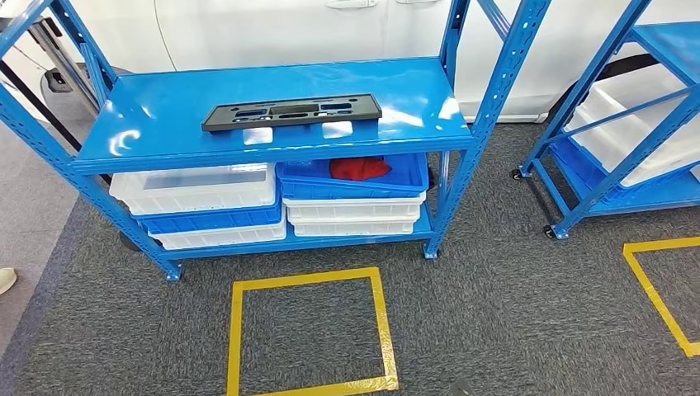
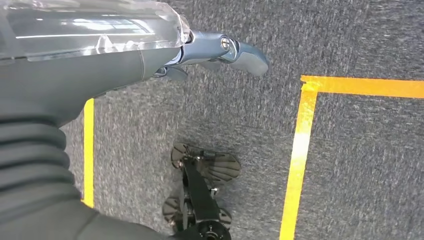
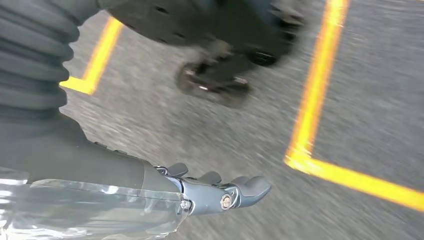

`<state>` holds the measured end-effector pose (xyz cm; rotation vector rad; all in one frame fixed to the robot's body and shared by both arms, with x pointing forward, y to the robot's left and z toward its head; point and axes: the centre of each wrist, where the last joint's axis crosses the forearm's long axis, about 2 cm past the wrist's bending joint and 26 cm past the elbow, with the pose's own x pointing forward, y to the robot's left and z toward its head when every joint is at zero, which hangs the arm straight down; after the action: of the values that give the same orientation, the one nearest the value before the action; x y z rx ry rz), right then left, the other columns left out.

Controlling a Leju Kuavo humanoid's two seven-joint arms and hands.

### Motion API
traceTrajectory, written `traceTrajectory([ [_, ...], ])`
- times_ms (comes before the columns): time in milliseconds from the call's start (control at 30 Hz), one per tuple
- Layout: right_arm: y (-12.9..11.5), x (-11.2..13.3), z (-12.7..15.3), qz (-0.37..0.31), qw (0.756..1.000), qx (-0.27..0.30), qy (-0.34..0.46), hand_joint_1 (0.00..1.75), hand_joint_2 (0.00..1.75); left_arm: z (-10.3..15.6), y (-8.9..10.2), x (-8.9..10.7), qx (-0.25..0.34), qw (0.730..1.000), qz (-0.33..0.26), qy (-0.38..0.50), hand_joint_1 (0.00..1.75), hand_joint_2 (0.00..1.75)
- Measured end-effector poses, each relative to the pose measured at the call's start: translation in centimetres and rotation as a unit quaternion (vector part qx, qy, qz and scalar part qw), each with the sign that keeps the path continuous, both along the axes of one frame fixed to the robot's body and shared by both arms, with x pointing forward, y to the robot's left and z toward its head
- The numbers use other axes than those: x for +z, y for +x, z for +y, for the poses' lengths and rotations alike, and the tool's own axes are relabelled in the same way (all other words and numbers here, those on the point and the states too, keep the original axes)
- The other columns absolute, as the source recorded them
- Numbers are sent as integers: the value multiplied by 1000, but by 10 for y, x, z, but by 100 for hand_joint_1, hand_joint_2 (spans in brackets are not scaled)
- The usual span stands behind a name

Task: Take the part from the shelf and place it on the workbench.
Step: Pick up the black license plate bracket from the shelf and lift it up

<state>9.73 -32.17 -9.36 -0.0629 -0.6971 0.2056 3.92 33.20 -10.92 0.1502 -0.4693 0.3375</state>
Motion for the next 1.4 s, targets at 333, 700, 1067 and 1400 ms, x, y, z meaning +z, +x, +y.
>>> traceTrajectory([
  [333,83,49,-8,-209,977,28,31,0,0,1,6,1,34,999,-5,8,0,0],
  [700,148,114,5,-389,914,81,83,0,0,2,3,0,59,998,-1,17,0,0],
  [1067,196,206,30,-576,784,158,169,0,0,-1,7,0,86,996,-1,20,0,0],
  [1400,207,295,69,-698,610,251,279,0,0,-6,11,0,114,993,0,18,0,0],
])
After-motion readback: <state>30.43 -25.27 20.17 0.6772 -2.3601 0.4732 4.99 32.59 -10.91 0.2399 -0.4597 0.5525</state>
